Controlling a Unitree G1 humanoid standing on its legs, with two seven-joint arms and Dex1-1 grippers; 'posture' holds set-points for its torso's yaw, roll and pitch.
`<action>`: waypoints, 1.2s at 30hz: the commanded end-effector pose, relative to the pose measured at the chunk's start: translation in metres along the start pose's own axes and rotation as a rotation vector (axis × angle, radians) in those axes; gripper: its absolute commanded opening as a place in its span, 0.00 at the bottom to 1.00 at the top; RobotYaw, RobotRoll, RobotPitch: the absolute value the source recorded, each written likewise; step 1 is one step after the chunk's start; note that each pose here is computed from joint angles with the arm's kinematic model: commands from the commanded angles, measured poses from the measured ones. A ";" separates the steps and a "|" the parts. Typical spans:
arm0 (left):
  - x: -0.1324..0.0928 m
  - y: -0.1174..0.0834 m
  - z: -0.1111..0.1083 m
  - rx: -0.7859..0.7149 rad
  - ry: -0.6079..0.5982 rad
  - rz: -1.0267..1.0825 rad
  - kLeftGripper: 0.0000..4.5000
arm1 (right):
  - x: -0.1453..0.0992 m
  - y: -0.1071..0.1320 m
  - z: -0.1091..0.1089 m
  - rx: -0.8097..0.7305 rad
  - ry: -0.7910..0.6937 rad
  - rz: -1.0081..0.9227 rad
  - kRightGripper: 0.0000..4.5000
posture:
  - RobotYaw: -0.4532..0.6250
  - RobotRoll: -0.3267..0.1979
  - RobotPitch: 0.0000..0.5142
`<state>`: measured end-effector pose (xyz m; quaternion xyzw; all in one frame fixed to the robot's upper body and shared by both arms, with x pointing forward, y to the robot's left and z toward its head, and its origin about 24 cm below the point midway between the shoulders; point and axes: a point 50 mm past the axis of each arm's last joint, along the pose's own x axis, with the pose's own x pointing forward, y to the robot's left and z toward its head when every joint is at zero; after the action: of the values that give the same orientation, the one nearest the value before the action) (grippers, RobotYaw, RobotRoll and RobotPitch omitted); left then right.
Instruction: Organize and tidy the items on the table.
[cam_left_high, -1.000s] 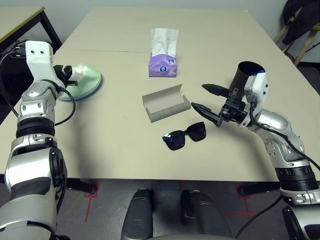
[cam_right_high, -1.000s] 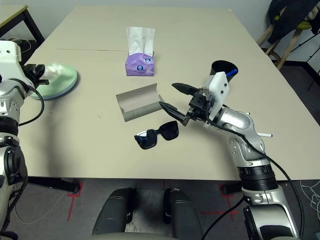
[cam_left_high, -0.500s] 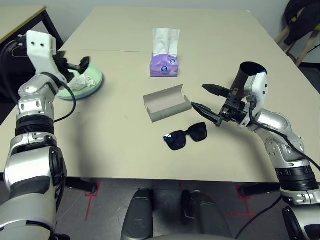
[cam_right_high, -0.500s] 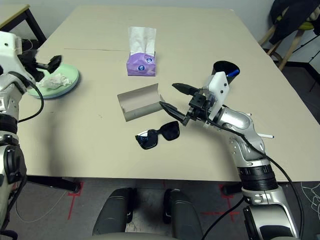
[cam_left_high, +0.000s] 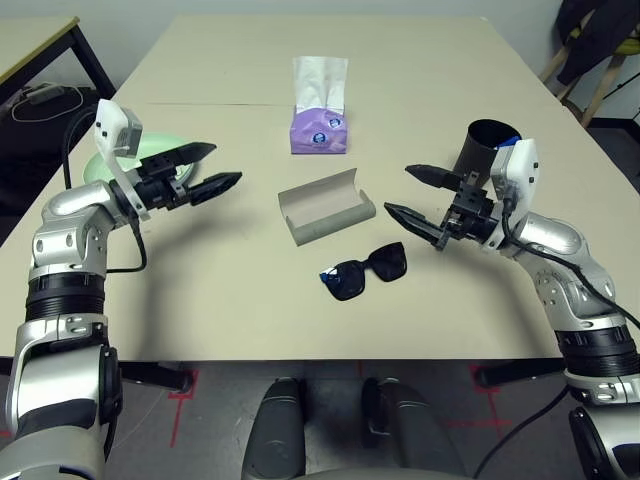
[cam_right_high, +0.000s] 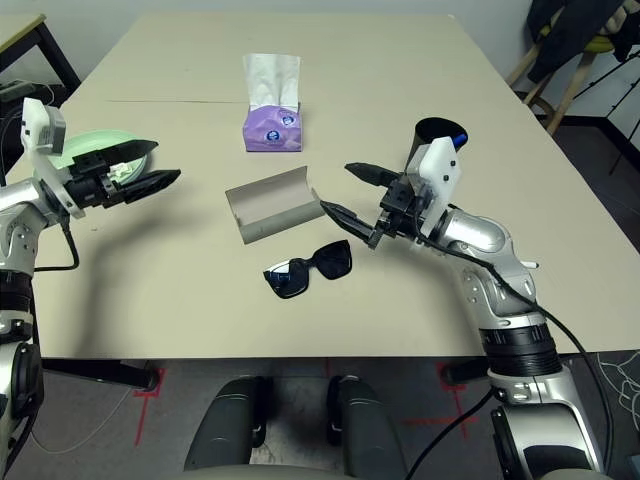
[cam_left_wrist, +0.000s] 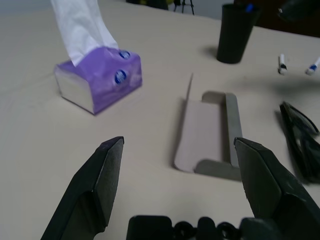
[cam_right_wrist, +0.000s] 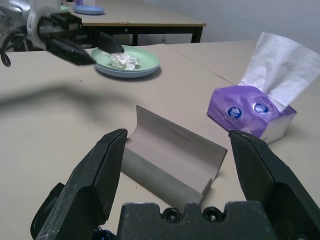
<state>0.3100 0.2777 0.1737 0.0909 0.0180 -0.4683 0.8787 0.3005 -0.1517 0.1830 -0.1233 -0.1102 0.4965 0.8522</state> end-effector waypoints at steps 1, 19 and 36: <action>0.002 -0.015 -0.001 0.048 0.012 -0.120 0.99 | 0.004 -0.001 0.002 -0.050 0.086 0.044 1.00 | 0.55 0.62 0.35; 0.025 -0.069 -0.020 0.207 -0.003 -0.407 0.99 | 0.023 0.029 0.028 -0.188 0.472 0.243 1.00 | 0.58 0.62 0.37; 0.032 -0.074 -0.025 0.257 -0.001 -0.472 0.99 | 0.041 0.049 0.041 -0.474 0.815 0.512 1.00 | 0.58 0.62 0.37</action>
<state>0.2693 0.2190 0.1381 0.1887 -0.0219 -0.6510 0.7350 0.2690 -0.0911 0.2114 -0.5074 0.1532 0.5541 0.6419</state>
